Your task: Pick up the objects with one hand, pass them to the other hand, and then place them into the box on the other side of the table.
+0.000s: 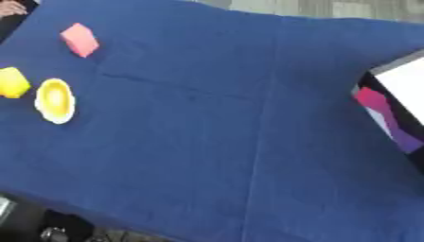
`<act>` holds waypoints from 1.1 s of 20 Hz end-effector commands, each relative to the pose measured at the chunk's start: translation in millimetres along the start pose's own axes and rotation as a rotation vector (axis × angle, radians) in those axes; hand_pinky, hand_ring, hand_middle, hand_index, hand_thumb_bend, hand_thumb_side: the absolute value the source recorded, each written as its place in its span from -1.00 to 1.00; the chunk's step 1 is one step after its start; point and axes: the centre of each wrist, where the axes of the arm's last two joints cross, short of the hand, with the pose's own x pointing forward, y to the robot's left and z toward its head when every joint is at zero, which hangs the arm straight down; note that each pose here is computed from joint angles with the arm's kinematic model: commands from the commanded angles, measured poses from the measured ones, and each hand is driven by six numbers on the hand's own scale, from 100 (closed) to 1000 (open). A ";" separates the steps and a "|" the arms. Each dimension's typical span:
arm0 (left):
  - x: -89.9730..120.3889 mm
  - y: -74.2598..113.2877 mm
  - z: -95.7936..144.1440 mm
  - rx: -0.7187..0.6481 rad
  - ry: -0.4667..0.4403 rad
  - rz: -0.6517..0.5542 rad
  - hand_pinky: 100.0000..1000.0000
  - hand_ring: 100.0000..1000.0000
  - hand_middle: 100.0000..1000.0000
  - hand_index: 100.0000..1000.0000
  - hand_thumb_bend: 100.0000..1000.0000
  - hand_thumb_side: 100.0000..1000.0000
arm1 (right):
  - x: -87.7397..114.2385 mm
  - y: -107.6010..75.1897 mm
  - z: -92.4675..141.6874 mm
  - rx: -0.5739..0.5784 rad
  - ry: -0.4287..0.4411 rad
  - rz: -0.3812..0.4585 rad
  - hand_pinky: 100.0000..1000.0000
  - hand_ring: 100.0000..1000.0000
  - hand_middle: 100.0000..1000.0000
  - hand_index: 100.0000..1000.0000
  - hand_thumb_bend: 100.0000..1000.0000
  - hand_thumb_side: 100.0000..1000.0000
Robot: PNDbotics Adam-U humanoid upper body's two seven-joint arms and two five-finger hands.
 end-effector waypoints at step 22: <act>20.7 -5.3 -13.4 0.037 0.041 -0.090 0.54 0.59 0.37 0.32 0.11 -0.55 | 7.9 -7.4 -3.6 0.005 -0.020 0.023 0.71 0.84 0.62 0.87 -0.12 -0.20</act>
